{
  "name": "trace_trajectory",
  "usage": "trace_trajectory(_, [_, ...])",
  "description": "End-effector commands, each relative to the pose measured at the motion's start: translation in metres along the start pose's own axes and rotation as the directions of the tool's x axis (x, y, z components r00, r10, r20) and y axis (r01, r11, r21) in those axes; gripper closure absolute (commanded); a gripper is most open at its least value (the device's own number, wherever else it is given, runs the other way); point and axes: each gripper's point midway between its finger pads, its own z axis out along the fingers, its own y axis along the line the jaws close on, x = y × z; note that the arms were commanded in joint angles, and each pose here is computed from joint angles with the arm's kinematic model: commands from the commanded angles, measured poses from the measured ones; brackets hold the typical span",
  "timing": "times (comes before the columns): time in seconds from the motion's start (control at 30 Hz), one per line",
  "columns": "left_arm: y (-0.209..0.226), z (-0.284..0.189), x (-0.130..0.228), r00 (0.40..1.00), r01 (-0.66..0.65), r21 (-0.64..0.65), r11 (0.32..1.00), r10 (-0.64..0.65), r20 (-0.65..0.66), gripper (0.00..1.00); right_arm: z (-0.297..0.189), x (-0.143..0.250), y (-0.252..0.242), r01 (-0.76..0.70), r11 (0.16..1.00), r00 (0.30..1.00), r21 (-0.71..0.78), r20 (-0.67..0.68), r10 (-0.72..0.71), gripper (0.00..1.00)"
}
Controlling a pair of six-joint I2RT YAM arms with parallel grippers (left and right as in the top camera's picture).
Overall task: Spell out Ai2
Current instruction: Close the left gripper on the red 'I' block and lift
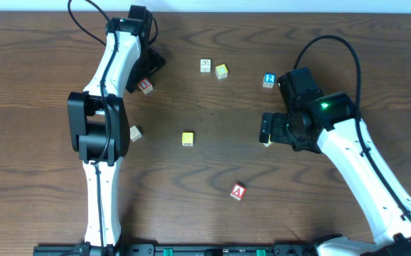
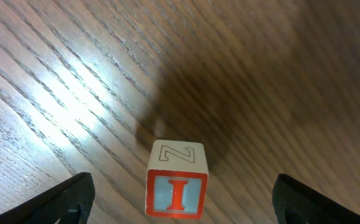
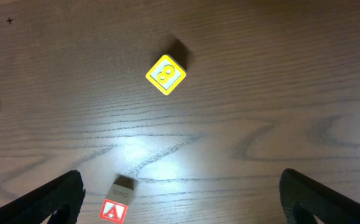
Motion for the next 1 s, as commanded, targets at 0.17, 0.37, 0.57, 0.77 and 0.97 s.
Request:
trace_trajectory(0.17, [0.013, 0.02, 0.009, 0.999, 0.009, -0.049, 0.999, -0.011, -0.032, 0.17, -0.006, -0.003, -0.002, -0.016, 1.0, 1.0, 0.007, 0.021, 0.016, 0.01])
trace_trajectory(0.37, [0.011, 0.02, 0.008, 1.0, 0.002, -0.038, 0.999, -0.003, -0.026, 0.41, -0.006, -0.002, -0.003, -0.016, 1.0, 1.0, 0.008, 0.02, 0.016, 0.01])
trace_trajectory(0.57, [0.012, 0.02, 0.01, 0.999, -0.024, -0.044, 0.999, 0.023, -0.034, 0.65, -0.006, -0.001, -0.003, -0.015, 1.0, 1.0, 0.011, 0.014, 0.015, 0.01])
trace_trajectory(0.77, [0.014, 0.02, 0.015, 0.997, -0.057, -0.056, 0.997, 0.055, -0.047, 0.76, -0.006, -0.001, -0.003, -0.015, 1.0, 1.0, 0.011, 0.014, 0.015, 0.01])
trace_trajectory(0.97, [-0.008, 0.018, 0.036, 0.95, -0.311, -0.022, 0.95, 0.31, -0.043, 0.78, -0.006, -0.001, -0.003, -0.015, 1.0, 1.0, 0.011, 0.015, 0.015, 0.01])
